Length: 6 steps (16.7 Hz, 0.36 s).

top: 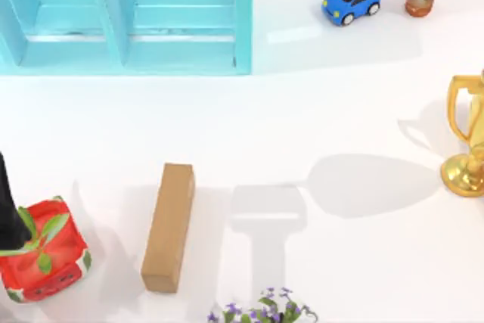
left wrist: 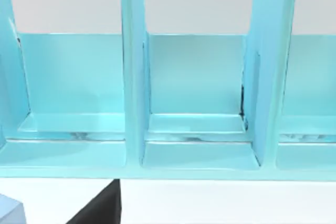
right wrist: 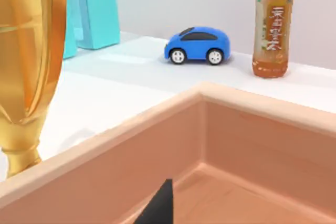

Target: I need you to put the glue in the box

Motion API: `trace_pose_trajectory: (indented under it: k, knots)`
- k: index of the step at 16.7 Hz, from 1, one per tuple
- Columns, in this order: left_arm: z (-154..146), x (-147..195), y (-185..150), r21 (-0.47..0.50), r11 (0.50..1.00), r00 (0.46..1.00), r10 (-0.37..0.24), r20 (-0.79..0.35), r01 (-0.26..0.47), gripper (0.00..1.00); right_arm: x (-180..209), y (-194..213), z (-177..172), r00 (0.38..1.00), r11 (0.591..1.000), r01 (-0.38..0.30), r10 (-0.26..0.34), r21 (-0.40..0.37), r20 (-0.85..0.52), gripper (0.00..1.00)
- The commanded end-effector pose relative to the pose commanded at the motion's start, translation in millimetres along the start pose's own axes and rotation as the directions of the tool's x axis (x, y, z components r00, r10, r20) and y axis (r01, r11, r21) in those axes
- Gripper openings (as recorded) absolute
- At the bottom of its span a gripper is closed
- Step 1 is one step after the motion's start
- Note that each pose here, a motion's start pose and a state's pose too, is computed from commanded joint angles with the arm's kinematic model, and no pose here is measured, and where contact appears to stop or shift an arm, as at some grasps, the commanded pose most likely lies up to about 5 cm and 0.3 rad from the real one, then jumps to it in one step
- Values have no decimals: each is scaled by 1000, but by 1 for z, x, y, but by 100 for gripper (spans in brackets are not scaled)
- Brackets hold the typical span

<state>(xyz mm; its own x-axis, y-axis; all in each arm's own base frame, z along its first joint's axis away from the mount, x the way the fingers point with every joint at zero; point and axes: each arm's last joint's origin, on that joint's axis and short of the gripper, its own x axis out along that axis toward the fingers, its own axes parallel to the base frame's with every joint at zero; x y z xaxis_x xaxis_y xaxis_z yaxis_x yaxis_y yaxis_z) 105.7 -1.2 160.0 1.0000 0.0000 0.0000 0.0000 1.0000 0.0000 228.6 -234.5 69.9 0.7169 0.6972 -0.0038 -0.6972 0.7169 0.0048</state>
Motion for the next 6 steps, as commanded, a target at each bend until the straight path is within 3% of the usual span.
trace_pose_trajectory:
  k: [6]
  knots:
    - [0,0,0,0,1000,1000,0,0,0,100,0,0,0,1000,1000,0,0,0,0,100]
